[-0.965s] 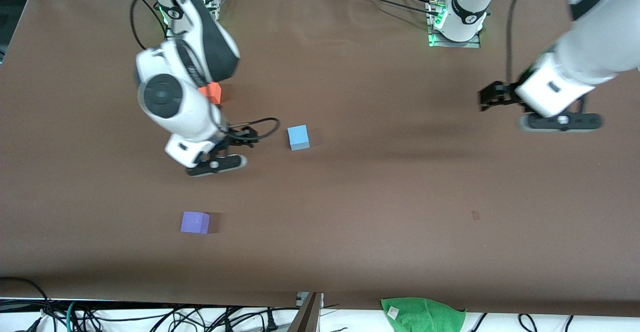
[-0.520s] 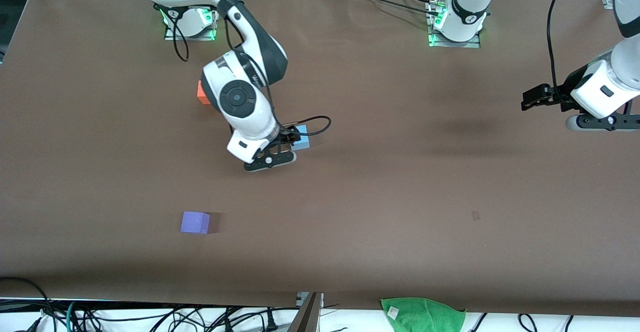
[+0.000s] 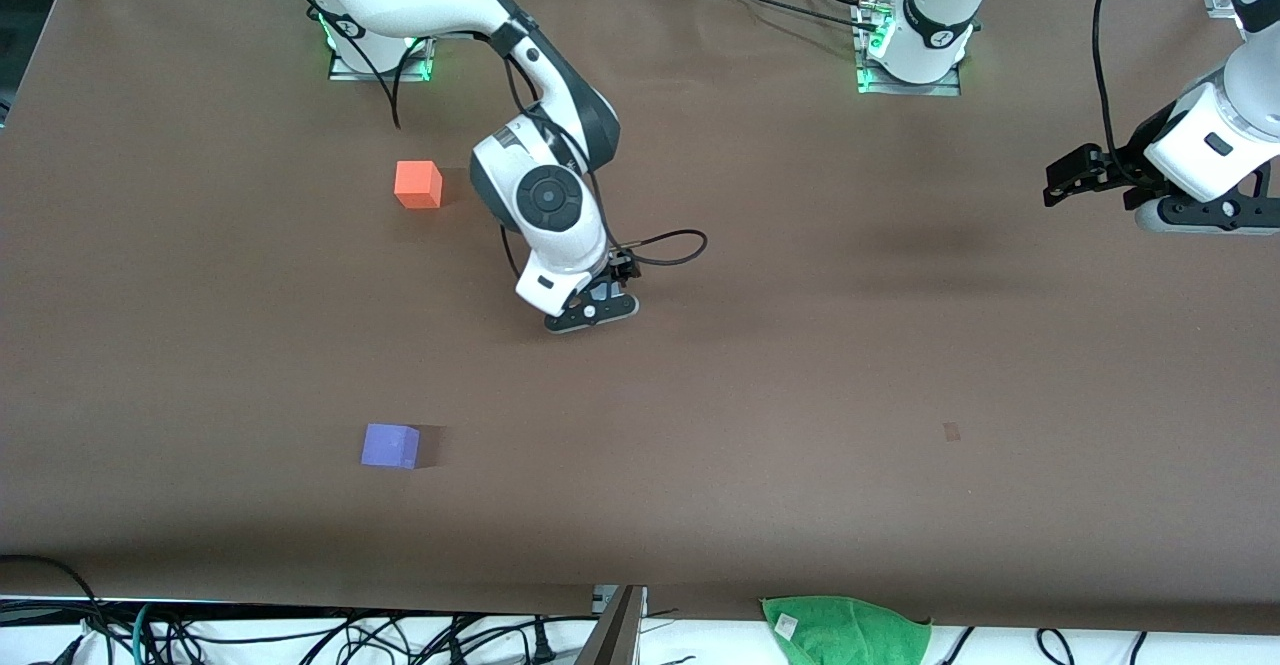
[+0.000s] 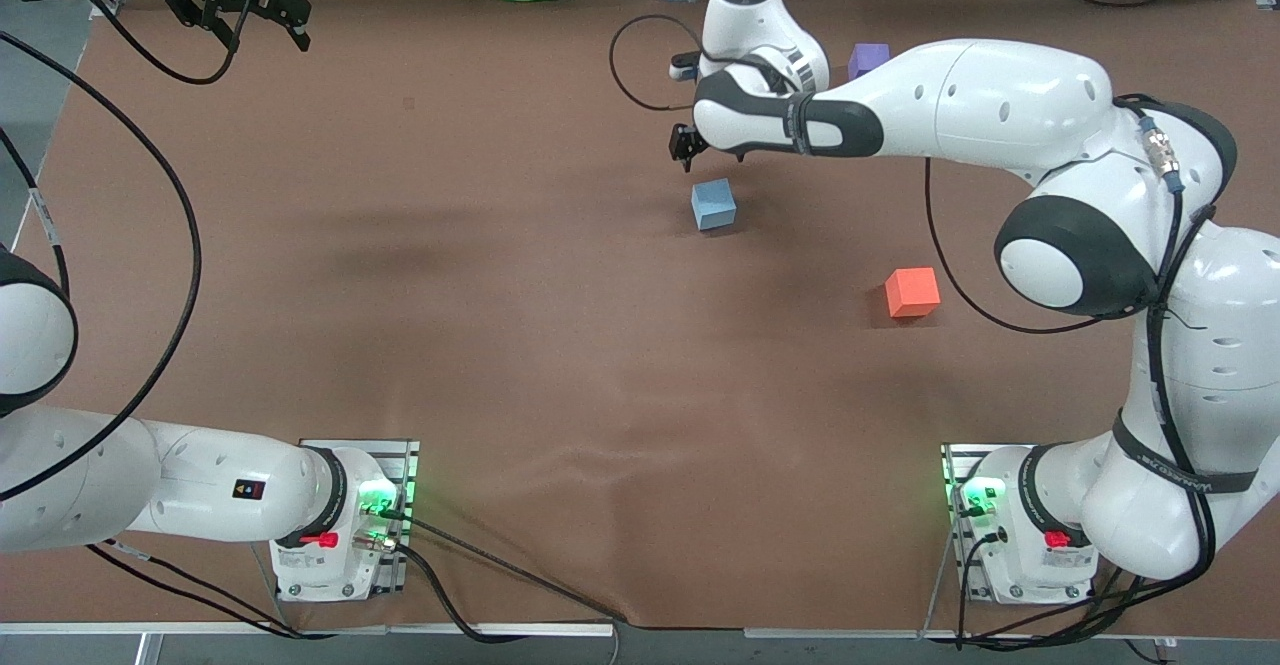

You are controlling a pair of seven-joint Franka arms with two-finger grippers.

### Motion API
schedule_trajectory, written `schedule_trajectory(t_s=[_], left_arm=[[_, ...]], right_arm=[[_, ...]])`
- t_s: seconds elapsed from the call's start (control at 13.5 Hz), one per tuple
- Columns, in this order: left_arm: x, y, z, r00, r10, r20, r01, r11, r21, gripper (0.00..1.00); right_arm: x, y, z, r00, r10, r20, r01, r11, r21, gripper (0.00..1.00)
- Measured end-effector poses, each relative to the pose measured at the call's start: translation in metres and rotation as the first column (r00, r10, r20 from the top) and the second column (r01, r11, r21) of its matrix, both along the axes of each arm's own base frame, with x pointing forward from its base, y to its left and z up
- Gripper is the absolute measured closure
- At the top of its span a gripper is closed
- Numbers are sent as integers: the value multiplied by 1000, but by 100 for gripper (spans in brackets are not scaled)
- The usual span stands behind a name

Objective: Place blue block between orange and purple blocks
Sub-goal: 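Withdraw the left gripper while the right gripper reaches the blue cube, then close the right gripper on the light-blue cube and lift it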

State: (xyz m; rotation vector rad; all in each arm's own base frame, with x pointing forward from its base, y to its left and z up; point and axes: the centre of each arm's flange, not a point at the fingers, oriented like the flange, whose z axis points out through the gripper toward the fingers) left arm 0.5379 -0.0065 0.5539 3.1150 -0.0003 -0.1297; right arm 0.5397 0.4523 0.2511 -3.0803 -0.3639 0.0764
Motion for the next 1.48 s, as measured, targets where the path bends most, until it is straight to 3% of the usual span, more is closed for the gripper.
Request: schedule_trajectory(t_s=[0.37,0.96,1.48], left_arm=[[4,0,20,999,-5,48,4,1000,15,0],[13,5,41,995,4,95,-5,1000,19,0],[14,5,41,995,4,95,-6,1000,19,0]], right_arm=[[-11,-11,-27,1000,-6,-22,5,1000,-31,0],[-23,-16,-30,1000,-1,-10,1,1000,-23,0],[-25,-11,-19,1000,4,5,-4,1000,-12,0]])
